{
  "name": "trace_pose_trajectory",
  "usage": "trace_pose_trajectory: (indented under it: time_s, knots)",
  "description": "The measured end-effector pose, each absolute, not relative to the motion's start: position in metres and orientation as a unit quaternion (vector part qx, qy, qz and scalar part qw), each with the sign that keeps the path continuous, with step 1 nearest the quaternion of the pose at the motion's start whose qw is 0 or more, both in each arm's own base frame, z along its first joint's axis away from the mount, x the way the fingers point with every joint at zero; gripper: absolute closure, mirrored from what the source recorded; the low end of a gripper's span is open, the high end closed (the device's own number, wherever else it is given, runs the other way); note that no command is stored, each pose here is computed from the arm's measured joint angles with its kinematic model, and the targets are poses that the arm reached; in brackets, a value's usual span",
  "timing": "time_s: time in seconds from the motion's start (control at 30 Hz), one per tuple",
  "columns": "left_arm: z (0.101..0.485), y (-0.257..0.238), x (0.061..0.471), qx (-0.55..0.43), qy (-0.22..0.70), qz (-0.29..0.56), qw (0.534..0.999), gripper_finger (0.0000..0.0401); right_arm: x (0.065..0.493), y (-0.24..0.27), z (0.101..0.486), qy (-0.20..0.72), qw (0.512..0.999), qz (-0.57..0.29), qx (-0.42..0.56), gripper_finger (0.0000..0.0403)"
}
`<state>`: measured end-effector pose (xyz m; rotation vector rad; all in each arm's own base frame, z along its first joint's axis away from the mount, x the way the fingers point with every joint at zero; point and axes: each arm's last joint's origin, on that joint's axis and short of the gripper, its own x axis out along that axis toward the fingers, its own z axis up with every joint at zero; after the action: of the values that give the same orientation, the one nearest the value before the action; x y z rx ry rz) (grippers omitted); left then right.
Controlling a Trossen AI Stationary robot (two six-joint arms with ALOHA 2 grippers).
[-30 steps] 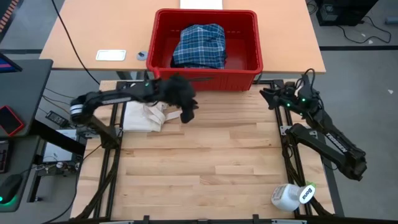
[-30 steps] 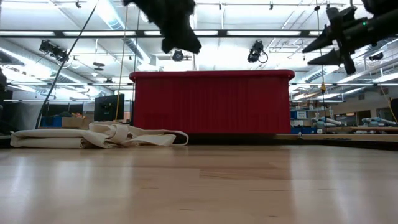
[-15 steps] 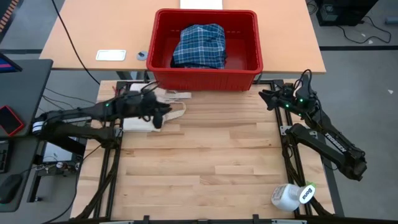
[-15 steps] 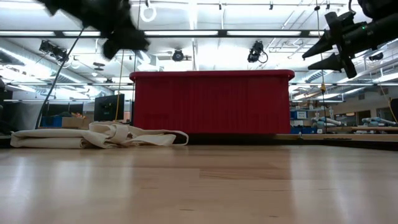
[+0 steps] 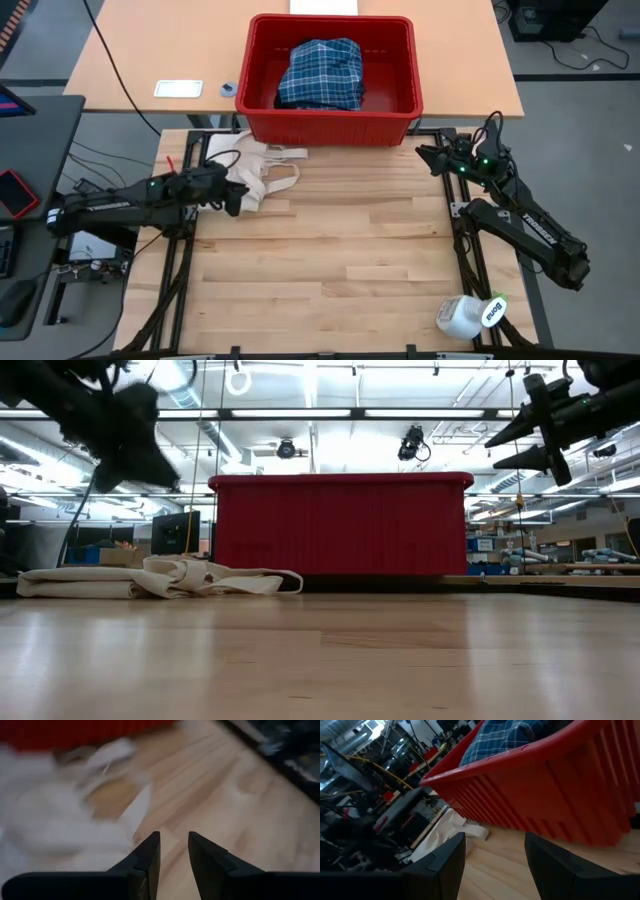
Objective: Fold Laundry from Bin
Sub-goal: Return to Home Position
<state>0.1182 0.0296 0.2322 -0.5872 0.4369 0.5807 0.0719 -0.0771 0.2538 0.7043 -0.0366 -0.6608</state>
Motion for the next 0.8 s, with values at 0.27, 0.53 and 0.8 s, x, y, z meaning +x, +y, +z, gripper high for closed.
trace_pose_trajectory:
  time_s: [0.27,0.53,0.8]
  knots:
    - [0.249,0.024,0.118,-0.172,0.151,0.242,0.943,0.0296,0.071,-0.076,0.254,-0.006,0.900,-0.321,0.295,0.0190]
    - [0.251,0.019,0.118,-0.149,0.143,0.252,0.945,0.0296,0.070,-0.075,0.253,0.010,0.908,-0.322,0.267,0.0190]
    - [0.249,0.012,0.124,-0.125,0.105,0.220,0.962,0.0296,0.070,-0.080,0.245,0.020,0.904,-0.367,0.218,0.0190]
